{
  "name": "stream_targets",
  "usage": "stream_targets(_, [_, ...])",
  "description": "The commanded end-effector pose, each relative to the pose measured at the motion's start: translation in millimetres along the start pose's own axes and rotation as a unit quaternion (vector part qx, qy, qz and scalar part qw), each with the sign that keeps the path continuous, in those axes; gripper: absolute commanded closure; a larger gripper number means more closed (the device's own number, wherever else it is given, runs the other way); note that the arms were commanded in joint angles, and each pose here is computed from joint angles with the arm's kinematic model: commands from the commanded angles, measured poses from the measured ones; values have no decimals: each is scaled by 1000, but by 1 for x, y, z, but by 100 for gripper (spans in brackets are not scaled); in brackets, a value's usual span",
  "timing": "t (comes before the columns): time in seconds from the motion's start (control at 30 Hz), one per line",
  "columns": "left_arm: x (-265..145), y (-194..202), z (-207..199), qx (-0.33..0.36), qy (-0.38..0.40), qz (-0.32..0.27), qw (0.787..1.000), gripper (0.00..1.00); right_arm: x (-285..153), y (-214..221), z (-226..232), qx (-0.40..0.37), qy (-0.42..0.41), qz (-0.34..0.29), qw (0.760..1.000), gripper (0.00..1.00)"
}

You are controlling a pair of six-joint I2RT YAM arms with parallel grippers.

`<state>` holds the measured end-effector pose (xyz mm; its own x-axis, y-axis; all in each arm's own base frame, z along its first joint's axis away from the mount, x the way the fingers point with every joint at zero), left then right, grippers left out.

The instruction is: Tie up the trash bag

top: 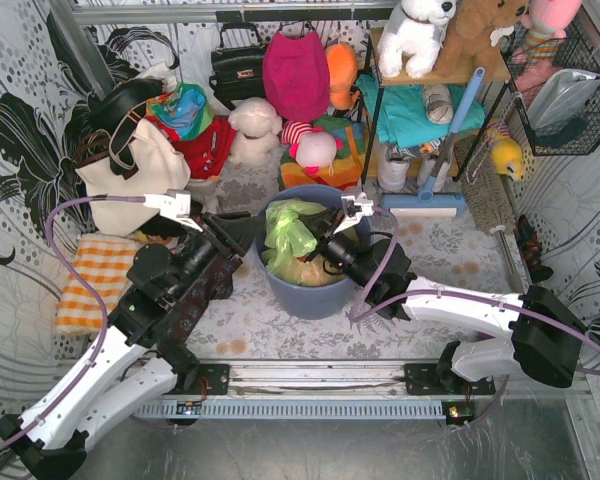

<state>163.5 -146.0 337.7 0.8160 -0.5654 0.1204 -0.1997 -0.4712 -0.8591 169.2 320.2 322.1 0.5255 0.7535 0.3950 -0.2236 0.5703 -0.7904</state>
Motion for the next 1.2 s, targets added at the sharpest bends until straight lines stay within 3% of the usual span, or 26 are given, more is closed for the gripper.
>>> stream_targets(0.0, [-7,-22,-4,-14,-15,-56,998,46,10,-9,5,-2,-6,-9,1000,100])
stream_targets(0.13, [-8,-16,-2,-18,-19,-48,999,46,12,-6,6,1,-7,-2,1000,100])
stream_targets(0.7, [0,2,-25,-14,125,9,992,46,15,-6,6,4,-4,0,1000,100])
stream_targets(0.9, [-2,6,-33,-12,170,26,985,87,14,-7,6,1,-2,-3,1000,100])
stream_targets(1.0, [-4,6,-35,-10,183,27,983,94,14,-7,4,1,1,-4,1000,100])
stream_targets(1.17, [-9,6,-43,-10,233,27,972,97,13,-7,2,0,9,-7,1000,100])
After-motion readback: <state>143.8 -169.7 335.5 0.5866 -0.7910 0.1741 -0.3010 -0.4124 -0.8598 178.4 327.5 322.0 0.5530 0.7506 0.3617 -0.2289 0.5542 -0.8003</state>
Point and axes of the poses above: each gripper's point midway between its finger pads, its own x axis out along the fingers, its own z axis along the line the jaws close on, y = z × x, the point moved 8 cm from there along -x, back along the fingers, and after that the axes turned 3 degrees about x, right-handed, at the moved point
